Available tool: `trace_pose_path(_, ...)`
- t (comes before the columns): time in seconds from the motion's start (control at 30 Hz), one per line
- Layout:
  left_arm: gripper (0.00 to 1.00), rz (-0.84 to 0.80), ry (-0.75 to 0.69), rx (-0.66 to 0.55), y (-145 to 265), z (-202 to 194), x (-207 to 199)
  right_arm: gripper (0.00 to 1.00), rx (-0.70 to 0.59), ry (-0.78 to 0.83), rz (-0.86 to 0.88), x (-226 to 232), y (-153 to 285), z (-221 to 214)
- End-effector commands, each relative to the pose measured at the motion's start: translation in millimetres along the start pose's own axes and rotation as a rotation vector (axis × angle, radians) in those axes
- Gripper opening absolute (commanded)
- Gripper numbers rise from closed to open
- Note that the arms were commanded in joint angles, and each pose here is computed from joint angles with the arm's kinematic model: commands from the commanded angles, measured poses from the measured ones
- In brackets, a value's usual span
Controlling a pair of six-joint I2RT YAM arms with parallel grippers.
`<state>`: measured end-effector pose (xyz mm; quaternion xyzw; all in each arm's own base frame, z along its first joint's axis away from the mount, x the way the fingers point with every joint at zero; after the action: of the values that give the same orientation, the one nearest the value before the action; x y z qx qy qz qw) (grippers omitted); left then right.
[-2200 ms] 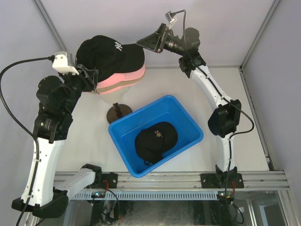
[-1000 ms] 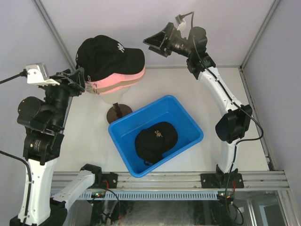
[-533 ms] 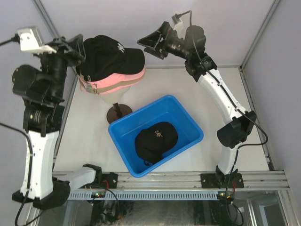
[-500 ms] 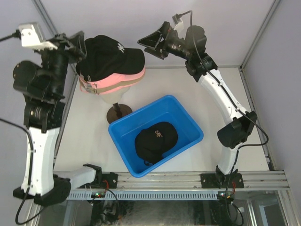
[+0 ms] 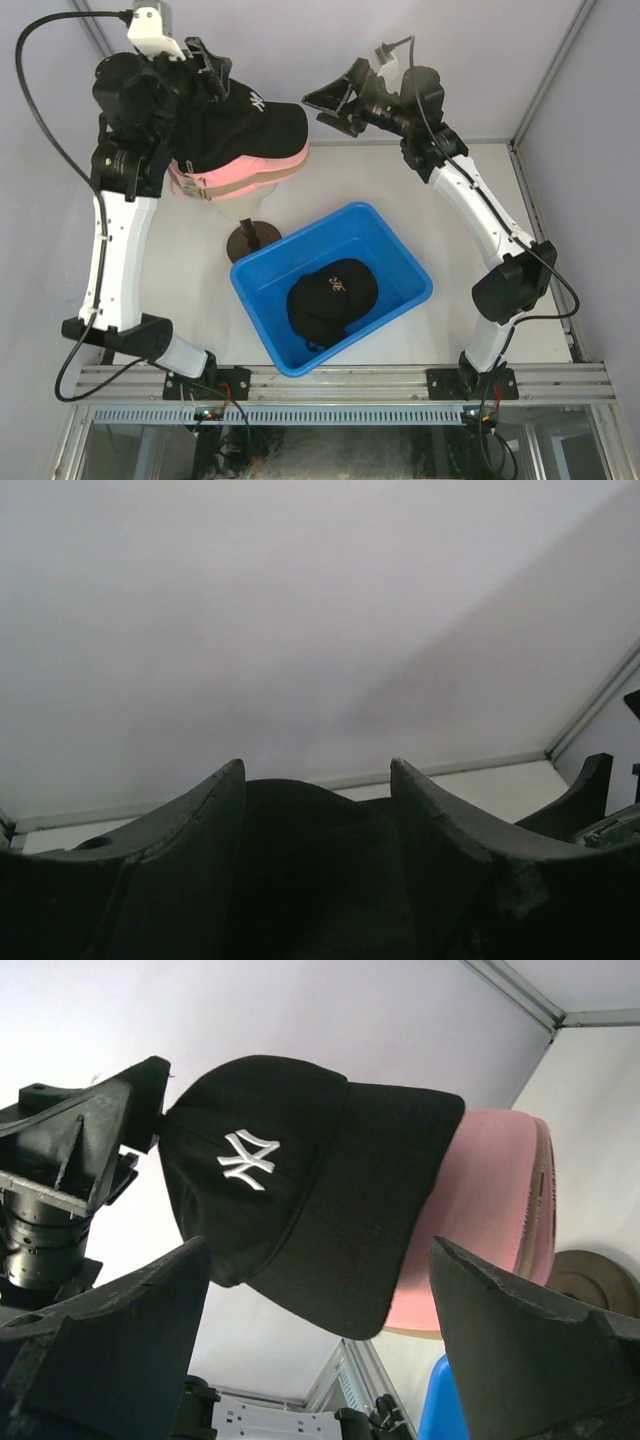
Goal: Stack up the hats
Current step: Stack the hat on the hat.
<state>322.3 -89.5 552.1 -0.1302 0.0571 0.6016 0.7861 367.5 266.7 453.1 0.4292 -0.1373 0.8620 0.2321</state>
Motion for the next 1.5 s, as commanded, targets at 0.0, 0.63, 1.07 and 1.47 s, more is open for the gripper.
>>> trace_pose_path(0.0,0.62,-0.043,-0.012,0.035,5,6,-3,0.88,-0.066,0.07,0.064,23,19,12)
trace_pose_path(0.63,0.55,0.007,-0.02,0.255,9,-61,15,0.88,-0.065,0.066,0.055,11,18,6)
trace_pose_path(1.07,0.71,0.128,0.049,-0.181,44,26,11,0.85,-0.109,0.143,0.025,27,32,16)
trace_pose_path(1.47,0.72,0.042,0.102,-0.279,121,17,0,0.86,-0.119,0.208,-0.072,12,68,-15)
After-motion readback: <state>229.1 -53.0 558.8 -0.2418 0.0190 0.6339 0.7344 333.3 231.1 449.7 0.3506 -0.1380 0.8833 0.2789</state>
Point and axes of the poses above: each gripper's point midway between its finger pads, its own y axis back along the fingers, its own x axis along the line the jaws close on, z = x × y, the point moved 8 cm from there along y, back along the fingers, and after that the axes turned 5 degrees about y, right-handed, at the moved point
